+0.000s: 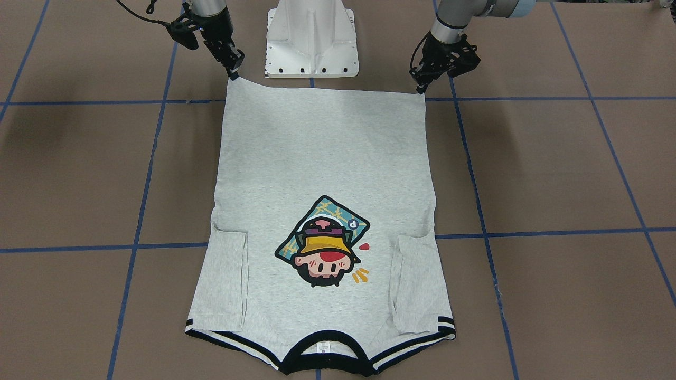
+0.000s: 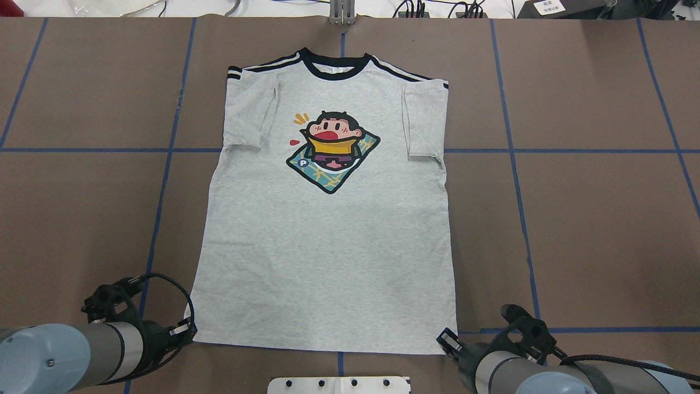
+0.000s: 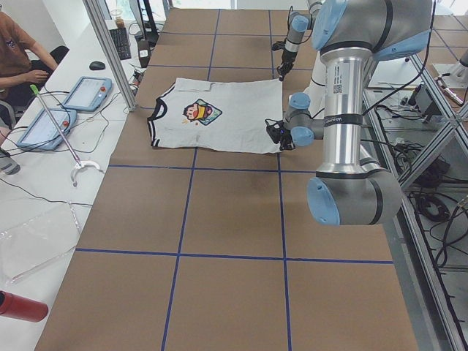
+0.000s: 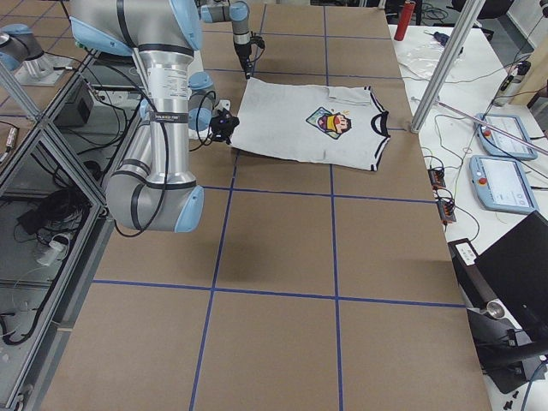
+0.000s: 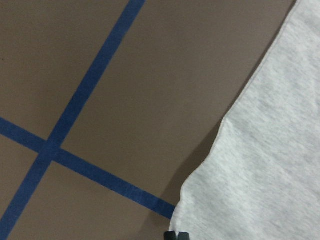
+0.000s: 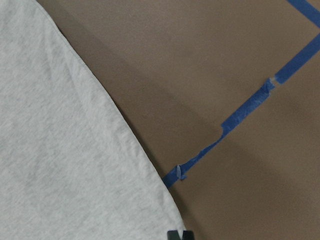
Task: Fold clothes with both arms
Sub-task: 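Move the left gripper to the hem corner nearest the robot, then grasp both hem corners nearest the robot with both grippers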
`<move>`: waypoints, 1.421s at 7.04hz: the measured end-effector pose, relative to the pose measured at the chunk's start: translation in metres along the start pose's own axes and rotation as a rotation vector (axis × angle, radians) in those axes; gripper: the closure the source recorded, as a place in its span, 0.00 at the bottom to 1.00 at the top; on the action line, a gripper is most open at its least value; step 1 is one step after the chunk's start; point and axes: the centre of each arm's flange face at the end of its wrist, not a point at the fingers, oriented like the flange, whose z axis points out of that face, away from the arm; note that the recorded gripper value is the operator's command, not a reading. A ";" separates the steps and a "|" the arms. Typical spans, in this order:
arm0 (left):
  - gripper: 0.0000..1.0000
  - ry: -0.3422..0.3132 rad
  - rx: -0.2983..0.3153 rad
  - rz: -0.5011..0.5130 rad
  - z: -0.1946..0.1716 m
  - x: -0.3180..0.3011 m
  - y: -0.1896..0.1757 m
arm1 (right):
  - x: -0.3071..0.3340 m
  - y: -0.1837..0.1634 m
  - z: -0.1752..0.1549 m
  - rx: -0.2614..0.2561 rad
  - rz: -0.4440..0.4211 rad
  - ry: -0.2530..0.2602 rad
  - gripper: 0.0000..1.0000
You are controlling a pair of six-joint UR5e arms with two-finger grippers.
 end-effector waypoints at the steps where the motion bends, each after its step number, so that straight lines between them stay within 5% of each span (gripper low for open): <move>1: 1.00 0.033 -0.019 0.003 -0.021 0.008 0.006 | 0.001 0.002 -0.003 -0.008 -0.002 0.000 1.00; 6: 1.00 0.099 -0.090 -0.009 -0.069 0.023 0.031 | 0.049 -0.017 -0.038 -0.042 -0.047 0.081 1.00; 8: 1.00 0.129 -0.099 -0.011 -0.085 0.031 0.030 | 0.044 -0.020 -0.052 -0.055 -0.039 0.063 1.00; 10: 1.00 0.161 -0.096 -0.011 -0.096 0.041 0.025 | 0.014 -0.055 -0.064 -0.014 -0.021 0.002 1.00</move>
